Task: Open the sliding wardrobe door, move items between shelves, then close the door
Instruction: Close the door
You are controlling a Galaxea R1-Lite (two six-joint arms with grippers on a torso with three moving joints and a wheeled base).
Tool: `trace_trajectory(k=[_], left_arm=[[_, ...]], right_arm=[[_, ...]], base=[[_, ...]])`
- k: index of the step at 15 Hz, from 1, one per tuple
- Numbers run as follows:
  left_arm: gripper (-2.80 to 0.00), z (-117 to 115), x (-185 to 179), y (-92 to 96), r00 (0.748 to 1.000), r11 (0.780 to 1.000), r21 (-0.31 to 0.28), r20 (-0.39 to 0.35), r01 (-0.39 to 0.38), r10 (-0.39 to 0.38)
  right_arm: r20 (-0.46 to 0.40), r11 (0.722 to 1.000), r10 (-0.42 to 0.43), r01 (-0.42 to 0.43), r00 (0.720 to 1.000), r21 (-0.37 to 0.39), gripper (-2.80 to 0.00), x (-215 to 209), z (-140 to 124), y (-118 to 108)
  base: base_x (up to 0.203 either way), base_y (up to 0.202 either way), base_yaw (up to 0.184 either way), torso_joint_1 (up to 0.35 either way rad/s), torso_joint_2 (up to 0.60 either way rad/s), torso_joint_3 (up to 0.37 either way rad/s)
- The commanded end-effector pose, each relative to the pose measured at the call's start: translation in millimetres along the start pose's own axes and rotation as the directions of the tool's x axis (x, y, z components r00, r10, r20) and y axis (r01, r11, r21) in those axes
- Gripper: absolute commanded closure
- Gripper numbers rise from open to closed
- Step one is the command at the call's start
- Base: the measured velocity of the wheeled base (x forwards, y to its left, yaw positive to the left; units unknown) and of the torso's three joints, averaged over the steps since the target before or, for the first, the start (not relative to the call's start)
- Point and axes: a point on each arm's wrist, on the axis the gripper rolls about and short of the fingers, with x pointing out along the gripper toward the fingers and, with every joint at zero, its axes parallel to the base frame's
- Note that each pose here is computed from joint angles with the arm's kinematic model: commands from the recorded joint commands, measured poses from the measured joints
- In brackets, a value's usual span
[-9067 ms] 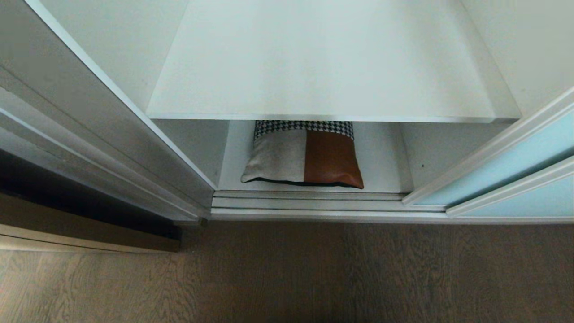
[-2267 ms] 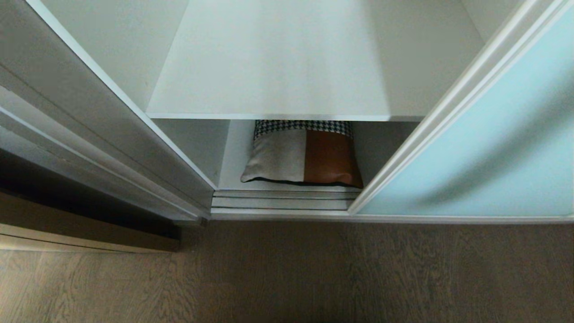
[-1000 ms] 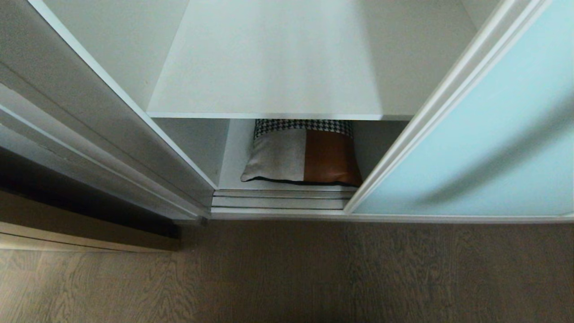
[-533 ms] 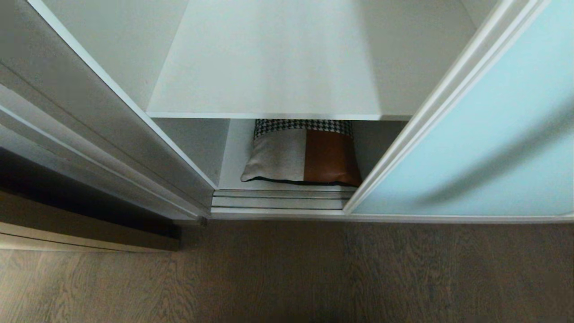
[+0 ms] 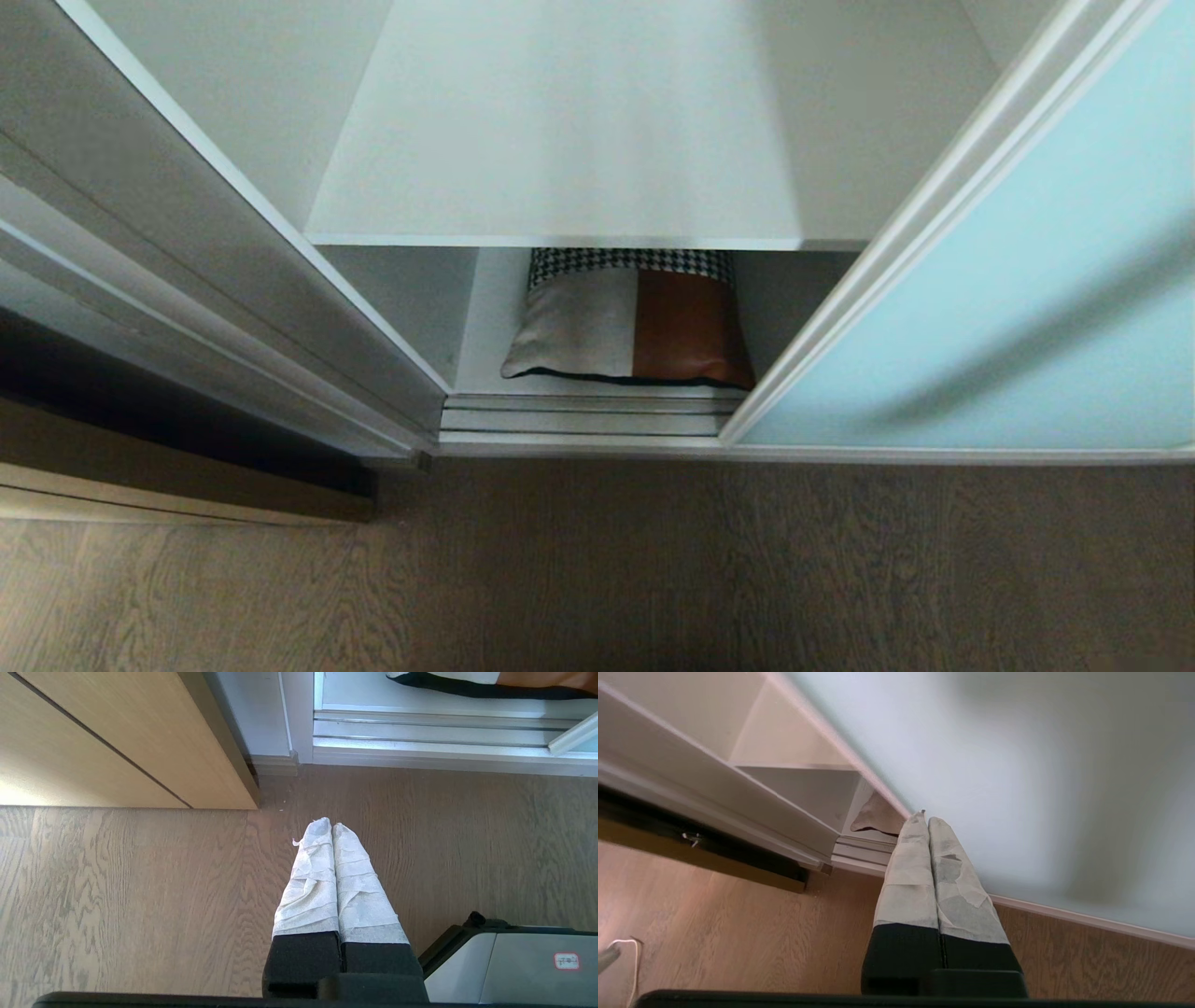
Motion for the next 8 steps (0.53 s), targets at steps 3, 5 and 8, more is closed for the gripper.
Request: trace_trajectory(k=[3, 5, 8], left_arm=[[0.0, 0, 0, 0.0, 1.0, 1.0, 0.0, -0.002, -0.001, 0.001], [0.0, 0, 0, 0.0, 1.0, 1.0, 0.0, -0.002, -0.001, 0.001], [0.0, 0, 0, 0.0, 1.0, 1.0, 0.0, -0.002, 0.0, 0.0]], right_arm=[[0.019, 0.998, 0.067, -0.067, 0.998, 0.001, 0.0, -34, -21, 12], [-0.044, 0.999, 0.048, -0.048, 0.998, -0.004, 0.0, -34, -29, 7], [-0.114, 1.0, 0.021, -0.023, 0.993, -0.019, 0.0, -27, -35, 1]], base=[[0.0, 0.0, 0.0, 0.0, 0.0, 0.0], [0.0, 0.0, 0.0, 0.0, 0.0, 0.0], [0.0, 0.0, 0.0, 0.0, 0.0, 0.0]])
